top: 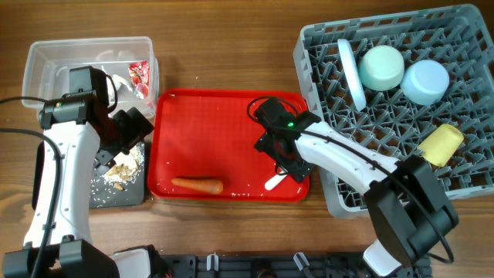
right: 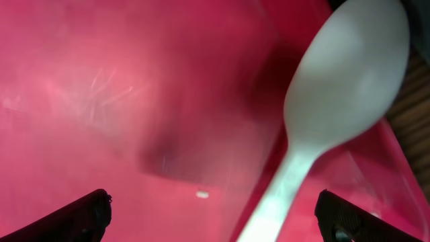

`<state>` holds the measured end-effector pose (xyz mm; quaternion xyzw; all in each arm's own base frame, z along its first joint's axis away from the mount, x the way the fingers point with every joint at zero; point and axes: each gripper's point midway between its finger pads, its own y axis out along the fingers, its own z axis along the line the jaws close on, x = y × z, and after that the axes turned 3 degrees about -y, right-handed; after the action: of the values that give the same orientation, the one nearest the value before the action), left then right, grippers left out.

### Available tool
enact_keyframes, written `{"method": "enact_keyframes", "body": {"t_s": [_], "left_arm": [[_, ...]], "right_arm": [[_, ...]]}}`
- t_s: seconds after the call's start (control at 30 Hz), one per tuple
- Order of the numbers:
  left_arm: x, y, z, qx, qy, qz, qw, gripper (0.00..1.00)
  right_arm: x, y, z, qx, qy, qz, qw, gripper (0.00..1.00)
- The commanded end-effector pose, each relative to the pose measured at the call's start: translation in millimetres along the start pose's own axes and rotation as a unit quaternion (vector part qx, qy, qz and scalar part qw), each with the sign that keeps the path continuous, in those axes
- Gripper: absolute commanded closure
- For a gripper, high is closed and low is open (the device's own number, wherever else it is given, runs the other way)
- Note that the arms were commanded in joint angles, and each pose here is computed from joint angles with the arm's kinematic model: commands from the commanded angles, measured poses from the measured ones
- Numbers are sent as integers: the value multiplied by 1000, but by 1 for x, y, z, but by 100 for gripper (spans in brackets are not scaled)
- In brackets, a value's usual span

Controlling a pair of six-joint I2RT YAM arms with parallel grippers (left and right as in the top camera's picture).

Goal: Sort waste into correct bins and load items into the dishwasher rack

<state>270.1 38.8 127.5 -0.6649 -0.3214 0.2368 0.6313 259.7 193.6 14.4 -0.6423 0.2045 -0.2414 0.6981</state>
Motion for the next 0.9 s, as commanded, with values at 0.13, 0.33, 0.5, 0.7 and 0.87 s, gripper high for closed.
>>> {"method": "enact_keyframes", "body": {"t_s": [0.13, 0.33, 0.5, 0.7, 0.87], "left_arm": [[2, -5, 2, -3, -11, -10, 1000, 0], [1, -5, 2, -3, -11, -9, 1000, 0], [1, -5, 2, -3, -11, -9, 1000, 0], [1, -5, 2, -3, -11, -10, 1000, 0], [1, -5, 2, -3, -11, -10, 1000, 0]], "right_arm": [[6, 15, -8, 1, 26, -2, 1000, 10], [3, 18, -6, 3, 25, 5, 1000, 65], [-1, 24, -6, -1, 22, 18, 1000, 72], [-2, 24, 5, 25, -57, 21, 998, 62], [10, 24, -3, 2, -52, -14, 999, 62]]}}
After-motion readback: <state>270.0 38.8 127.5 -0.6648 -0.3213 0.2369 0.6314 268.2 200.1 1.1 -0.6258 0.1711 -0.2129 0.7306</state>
